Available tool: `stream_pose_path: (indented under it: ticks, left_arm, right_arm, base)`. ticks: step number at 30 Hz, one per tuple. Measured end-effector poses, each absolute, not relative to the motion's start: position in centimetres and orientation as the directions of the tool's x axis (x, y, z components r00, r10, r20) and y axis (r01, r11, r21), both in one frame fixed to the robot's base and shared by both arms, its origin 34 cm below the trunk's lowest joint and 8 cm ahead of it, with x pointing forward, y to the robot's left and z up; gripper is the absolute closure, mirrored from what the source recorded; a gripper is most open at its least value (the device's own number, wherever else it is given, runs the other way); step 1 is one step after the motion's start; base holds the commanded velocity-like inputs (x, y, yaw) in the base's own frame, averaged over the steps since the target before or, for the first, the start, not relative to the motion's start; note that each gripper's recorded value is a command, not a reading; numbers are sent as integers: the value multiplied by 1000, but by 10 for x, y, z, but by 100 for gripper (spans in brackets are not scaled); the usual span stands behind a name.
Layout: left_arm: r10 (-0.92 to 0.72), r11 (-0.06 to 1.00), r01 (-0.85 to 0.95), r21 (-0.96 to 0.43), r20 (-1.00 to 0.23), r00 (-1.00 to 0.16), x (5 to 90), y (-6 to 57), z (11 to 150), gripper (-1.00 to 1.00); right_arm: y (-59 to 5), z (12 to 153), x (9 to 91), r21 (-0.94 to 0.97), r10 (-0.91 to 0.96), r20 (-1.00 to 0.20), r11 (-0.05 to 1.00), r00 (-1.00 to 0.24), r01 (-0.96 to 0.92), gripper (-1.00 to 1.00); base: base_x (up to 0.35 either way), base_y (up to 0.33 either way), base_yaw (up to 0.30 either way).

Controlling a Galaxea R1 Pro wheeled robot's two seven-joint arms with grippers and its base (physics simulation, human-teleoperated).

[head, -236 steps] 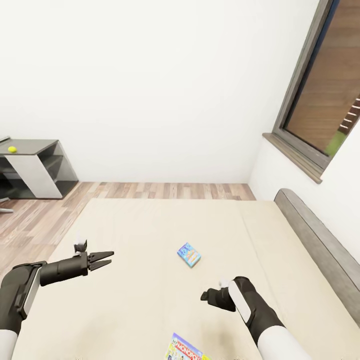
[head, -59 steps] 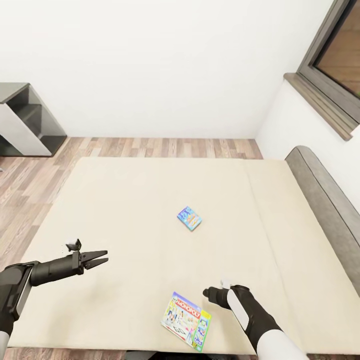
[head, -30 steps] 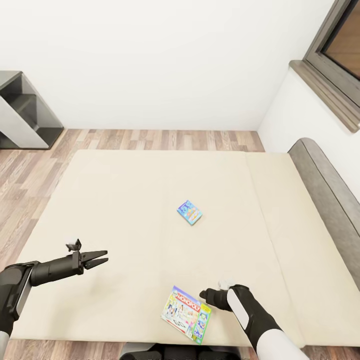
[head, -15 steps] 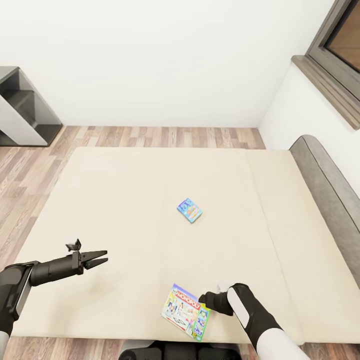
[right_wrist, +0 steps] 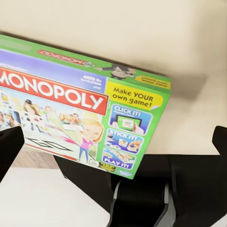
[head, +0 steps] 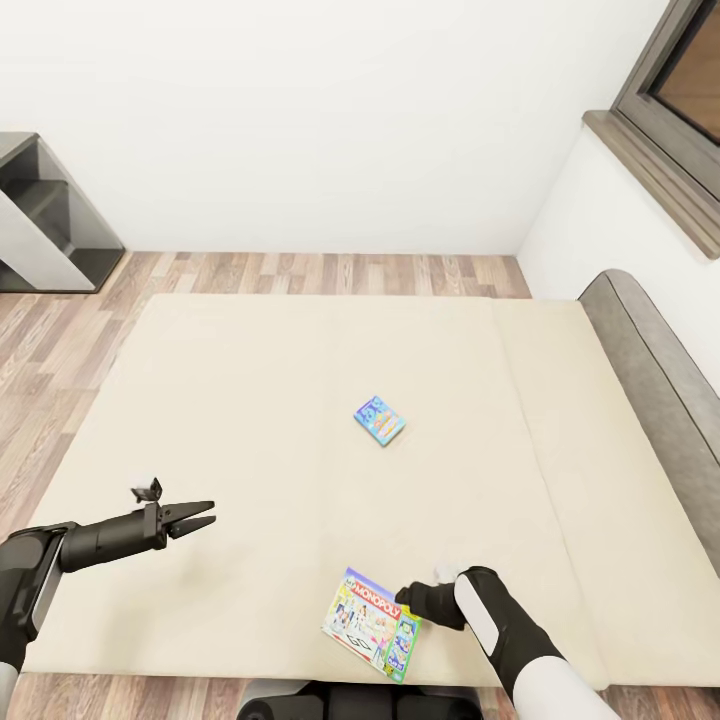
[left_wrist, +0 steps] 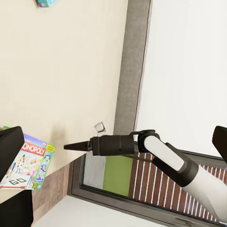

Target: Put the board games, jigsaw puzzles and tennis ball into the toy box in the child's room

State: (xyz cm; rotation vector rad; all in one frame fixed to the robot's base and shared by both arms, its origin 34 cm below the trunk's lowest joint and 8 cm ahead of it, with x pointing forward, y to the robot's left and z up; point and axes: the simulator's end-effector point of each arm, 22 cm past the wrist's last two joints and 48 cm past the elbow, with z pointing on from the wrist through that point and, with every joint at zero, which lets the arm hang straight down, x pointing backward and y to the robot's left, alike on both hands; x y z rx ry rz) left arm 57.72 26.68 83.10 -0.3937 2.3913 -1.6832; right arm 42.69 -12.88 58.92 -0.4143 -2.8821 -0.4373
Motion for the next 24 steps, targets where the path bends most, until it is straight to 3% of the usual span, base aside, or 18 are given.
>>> stream_pose_path:
  ticks: [24]
  left_arm:
    - [-320,322,-108,-940,0,-948,576,266,830,-100]
  right_arm:
    - [-133,585,444,261,269,156,917,-950,302,-100]
  base:
    - [0,0,0]
